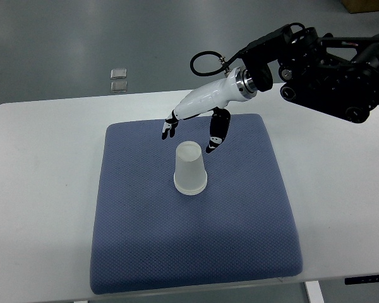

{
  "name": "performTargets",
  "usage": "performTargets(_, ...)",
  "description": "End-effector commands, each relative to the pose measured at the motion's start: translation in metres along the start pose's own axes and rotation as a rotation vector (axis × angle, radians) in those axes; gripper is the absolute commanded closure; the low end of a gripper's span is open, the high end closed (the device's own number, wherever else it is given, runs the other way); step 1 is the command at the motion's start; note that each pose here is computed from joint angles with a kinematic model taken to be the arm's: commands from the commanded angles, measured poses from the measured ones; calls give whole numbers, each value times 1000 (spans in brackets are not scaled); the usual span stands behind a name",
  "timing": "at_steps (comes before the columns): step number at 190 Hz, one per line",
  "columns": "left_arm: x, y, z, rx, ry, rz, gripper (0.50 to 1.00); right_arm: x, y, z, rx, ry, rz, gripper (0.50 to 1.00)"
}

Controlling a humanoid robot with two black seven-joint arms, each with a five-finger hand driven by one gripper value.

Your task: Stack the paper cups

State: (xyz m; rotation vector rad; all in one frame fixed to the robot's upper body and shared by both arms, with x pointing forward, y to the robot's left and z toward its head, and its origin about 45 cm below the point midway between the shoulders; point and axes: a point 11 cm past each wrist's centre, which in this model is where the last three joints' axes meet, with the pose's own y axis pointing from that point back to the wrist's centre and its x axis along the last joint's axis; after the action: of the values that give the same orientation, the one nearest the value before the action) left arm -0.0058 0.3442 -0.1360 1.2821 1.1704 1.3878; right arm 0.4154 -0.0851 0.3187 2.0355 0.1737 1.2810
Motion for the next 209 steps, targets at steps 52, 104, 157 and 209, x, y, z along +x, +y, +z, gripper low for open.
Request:
performTargets(52, 0, 0, 0, 0, 0, 0, 500, 12, 20, 32, -55, -94, 127, 589)
performTargets(104, 0, 0, 0, 0, 0, 0, 500, 6, 60, 86, -109, -359, 300, 589)
performTargets(157, 0, 0, 0, 0, 0, 0, 500, -18, 77, 133, -33, -818, 644, 589)
performTargets(209, 0, 0, 0, 0, 0, 0, 500, -44, 97, 171, 15, -1222, 1035, 589)
